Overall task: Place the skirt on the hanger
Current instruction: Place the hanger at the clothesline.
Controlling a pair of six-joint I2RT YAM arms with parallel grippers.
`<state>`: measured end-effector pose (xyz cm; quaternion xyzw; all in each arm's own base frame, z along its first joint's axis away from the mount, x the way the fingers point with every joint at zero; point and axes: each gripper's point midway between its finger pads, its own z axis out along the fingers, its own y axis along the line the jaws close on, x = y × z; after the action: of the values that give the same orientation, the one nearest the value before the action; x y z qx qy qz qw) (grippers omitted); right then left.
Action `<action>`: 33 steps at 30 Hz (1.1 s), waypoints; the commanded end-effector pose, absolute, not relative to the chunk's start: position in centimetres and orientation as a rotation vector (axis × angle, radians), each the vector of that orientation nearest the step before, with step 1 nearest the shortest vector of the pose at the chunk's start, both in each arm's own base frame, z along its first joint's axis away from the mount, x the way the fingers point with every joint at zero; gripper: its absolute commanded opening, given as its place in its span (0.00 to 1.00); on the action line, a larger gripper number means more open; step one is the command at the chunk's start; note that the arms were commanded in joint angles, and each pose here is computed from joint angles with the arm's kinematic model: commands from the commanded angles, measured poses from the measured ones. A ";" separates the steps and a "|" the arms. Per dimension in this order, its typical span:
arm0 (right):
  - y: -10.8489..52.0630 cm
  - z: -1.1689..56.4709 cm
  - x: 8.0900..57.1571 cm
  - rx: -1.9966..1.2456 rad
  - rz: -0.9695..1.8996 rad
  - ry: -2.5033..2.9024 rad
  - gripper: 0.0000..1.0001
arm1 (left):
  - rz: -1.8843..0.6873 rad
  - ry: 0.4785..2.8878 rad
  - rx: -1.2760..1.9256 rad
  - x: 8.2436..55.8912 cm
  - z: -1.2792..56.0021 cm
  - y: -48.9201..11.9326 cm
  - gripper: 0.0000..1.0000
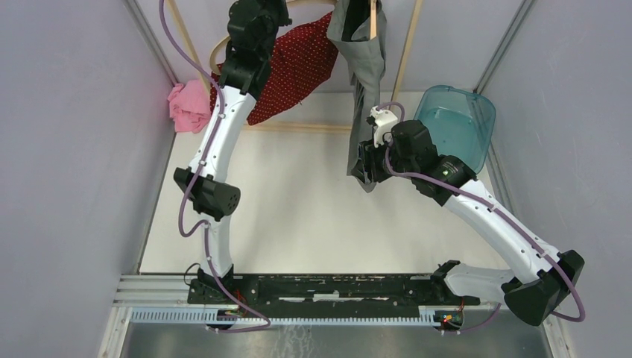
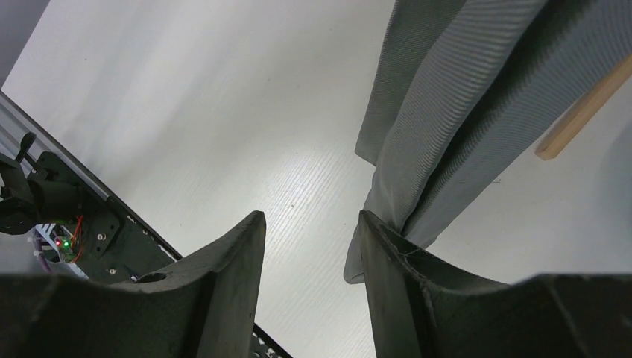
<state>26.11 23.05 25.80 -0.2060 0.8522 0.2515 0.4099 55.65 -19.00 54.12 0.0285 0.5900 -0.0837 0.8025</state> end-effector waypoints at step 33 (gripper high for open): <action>25.8 27.9 23.2 -0.552 0.930 2.086 0.85 | -0.339 1.424 0.061 42.7 48.5 -15.3 0.76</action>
<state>23.79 25.37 26.02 -0.2223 0.8396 0.3322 0.3678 44.92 -15.49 48.91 0.0300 0.6424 -0.1270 0.7552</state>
